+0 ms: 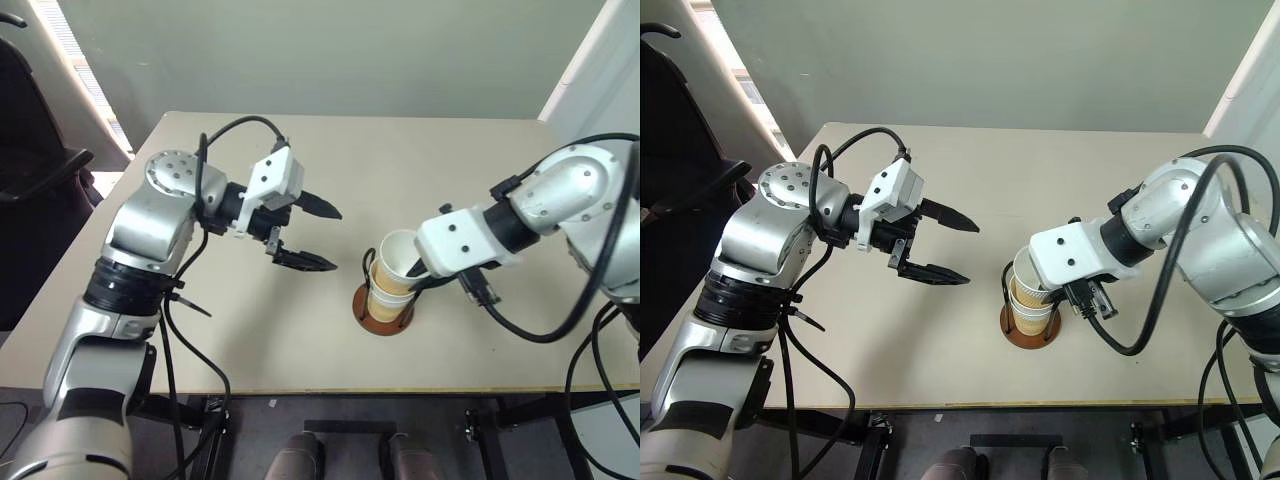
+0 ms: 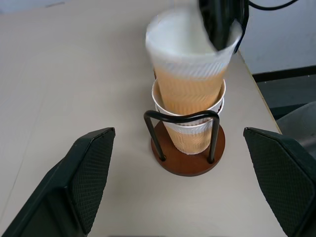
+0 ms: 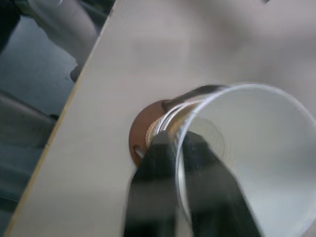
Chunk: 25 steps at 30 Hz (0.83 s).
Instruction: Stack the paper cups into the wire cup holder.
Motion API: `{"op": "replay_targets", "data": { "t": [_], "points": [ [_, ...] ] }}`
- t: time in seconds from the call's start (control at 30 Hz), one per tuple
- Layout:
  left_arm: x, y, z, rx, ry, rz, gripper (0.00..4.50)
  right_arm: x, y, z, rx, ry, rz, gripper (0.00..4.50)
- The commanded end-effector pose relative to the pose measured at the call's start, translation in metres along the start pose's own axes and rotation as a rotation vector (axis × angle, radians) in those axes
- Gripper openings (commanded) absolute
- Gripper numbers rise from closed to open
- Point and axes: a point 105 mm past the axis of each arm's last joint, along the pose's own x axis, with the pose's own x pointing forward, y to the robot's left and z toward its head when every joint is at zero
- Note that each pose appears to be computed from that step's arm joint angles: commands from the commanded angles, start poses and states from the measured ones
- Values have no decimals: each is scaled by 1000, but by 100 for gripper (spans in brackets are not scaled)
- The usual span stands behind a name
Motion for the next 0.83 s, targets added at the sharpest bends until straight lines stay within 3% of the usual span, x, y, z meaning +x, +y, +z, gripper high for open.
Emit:
{"op": "replay_targets", "data": {
  "t": [0.03, 0.13, 0.3, 0.4, 0.57, 0.7, 0.83],
  "points": [
    [-3, 2, 12, 54, -4, 12, 450, -10, -12, 4, -25, 13, -69, 167],
    [-4, 1, 11, 53, -3, 11, 450, -26, -23, 14, 23, -51, -122, 262],
    [-7, 2, 7, 48, 7, 26, 450, -73, -41, 13, 197, -141, -292, 262],
    [-16, 7, 0, 37, 25, 77, 450, -90, -43, -7, 301, -147, -414, 262],
    [-46, 28, -8, -31, 8, 263, 450, -112, -39, -65, 550, -162, -689, 262],
    [-70, 38, -33, -136, 10, 423, 450, -100, -17, -106, 742, -154, -765, 262],
    [-85, 35, -59, -228, 28, 522, 450, -93, -7, -124, 848, -167, -857, 262]
  ]
}}
